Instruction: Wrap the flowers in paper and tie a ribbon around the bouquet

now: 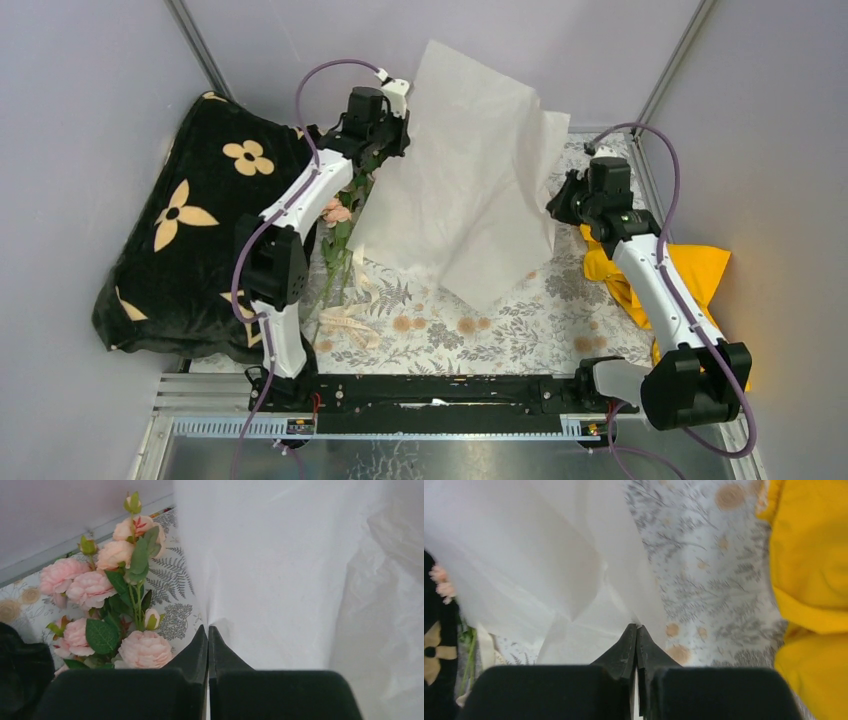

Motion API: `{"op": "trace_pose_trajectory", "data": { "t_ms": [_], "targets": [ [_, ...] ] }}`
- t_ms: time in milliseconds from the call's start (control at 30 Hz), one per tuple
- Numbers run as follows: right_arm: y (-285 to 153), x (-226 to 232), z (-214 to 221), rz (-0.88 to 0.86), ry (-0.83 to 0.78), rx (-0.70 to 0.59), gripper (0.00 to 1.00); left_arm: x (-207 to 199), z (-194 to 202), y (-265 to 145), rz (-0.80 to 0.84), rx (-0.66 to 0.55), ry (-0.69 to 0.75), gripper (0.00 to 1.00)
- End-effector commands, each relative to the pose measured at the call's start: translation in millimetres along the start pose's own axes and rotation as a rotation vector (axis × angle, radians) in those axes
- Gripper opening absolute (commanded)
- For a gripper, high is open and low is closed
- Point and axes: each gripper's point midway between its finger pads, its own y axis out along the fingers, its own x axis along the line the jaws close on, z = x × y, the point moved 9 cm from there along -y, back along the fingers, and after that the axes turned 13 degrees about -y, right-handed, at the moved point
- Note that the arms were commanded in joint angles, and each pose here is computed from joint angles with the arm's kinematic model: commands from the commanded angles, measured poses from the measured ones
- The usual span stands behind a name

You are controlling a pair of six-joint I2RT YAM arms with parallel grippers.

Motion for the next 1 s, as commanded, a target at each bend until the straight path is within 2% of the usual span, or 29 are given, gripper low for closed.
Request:
{"op": "trace_pose_trajectory", "data": {
  "t_ms": [0, 33, 67, 100, 167, 267, 367, 433, 533, 567, 733, 900, 967],
  "targets": [
    [-13, -20, 17, 0.232, 0.037, 0.008, 0.18, 5, 15, 22, -0.032, 0.087, 0.097, 0.0],
    [-18, -26, 20, 0.28, 0.053, -0.01, 0.46, 6, 19, 31, -0.04, 0.1, 0.103, 0.0],
    [-25, -31, 20, 0.328, 0.072, -0.049, 0.67, 5, 22, 37, -0.046, 0.107, 0.122, 0.0],
    [-33, -36, 18, 0.374, 0.088, -0.093, 0.79, 3, 26, 45, -0.057, 0.112, 0.146, 0.0],
    [-53, -41, 11, 0.453, 0.102, -0.204, 0.86, -2, 33, 59, -0.067, 0.127, 0.201, 0.0],
    [-80, -45, -4, 0.534, 0.076, -0.322, 0.88, -9, 41, 78, -0.078, 0.138, 0.24, 0.0],
    [-89, -45, -15, 0.556, 0.006, -0.32, 0.84, -12, 44, 93, -0.1, 0.124, 0.245, 0.0],
    [-82, -41, -22, 0.5, -0.037, -0.269, 0.78, -12, 45, 100, -0.111, 0.107, 0.257, 0.0],
    [-51, -24, -21, 0.278, -0.091, -0.138, 0.69, -15, 48, 109, -0.099, 0.088, 0.312, 0.0],
    [-38, -14, -17, 0.203, -0.116, -0.09, 0.68, -16, 48, 111, -0.107, 0.08, 0.33, 0.0],
    [14, 19, 12, 0.105, -0.229, 0.075, 0.65, -20, 44, 121, -0.163, 0.032, 0.441, 0.0],
    [54, 24, 56, 0.009, -0.14, 0.234, 0.6, -19, 37, 129, -0.203, 0.003, 0.461, 0.01],
    [68, 23, 74, -0.005, -0.106, 0.277, 0.59, -19, 36, 130, -0.21, 0.0, 0.452, 0.09]
  ]
}}
